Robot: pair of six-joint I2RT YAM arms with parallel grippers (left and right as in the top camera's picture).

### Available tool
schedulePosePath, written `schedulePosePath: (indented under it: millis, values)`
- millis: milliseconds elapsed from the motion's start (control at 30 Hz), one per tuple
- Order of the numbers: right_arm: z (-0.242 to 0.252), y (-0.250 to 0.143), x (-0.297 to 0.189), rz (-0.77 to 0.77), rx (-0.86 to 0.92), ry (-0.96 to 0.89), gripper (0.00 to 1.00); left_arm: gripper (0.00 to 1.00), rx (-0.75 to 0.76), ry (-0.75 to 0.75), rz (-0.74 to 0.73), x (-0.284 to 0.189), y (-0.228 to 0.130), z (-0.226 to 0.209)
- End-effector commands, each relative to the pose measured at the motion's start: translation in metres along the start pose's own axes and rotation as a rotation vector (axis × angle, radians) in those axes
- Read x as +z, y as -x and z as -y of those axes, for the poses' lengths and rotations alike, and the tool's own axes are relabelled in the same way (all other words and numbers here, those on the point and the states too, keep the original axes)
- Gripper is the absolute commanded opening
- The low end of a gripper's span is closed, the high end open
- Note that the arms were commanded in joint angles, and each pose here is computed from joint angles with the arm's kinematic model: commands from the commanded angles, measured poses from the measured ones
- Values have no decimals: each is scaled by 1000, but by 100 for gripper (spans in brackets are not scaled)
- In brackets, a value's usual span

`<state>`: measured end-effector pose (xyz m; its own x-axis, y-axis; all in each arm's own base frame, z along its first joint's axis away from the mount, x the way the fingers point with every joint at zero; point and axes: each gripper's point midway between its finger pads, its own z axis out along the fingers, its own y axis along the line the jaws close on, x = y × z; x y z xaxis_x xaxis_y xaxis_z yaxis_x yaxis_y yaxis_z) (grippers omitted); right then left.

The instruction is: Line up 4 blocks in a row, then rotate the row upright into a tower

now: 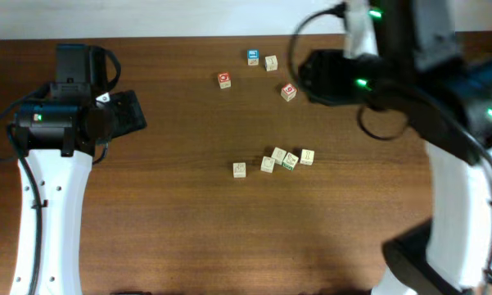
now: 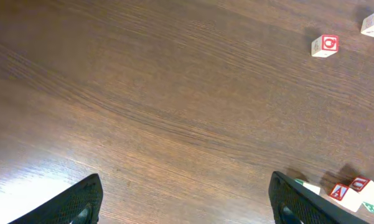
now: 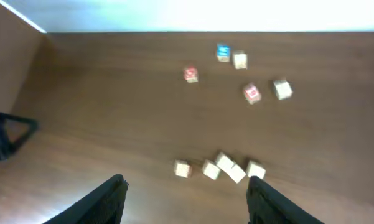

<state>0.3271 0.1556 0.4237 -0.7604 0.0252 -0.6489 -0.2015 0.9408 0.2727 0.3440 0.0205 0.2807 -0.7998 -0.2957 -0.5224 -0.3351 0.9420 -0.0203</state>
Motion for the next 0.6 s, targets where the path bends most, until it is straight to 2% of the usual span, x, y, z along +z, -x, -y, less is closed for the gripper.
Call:
schedulePosePath:
  millis: [0,67,233,400,567]
  values:
    - [41,-45,44,-222,78,-165,63,84,-42,10,-31,8,-11,-2]
    - [64,-87,81,-406,121,-244,62,84,-29,17,-62,23,-21,1]
    - [77,-160,175,-585,160,-200,62,85,-27,8,-47,44,-21,8]
    - [80,-197,207,-635,183,-151,60,85,-21,20,-77,64,-20,12]
    - [82,-204,211,-642,185,-150,60,86,-28,5,-37,69,-9,17]
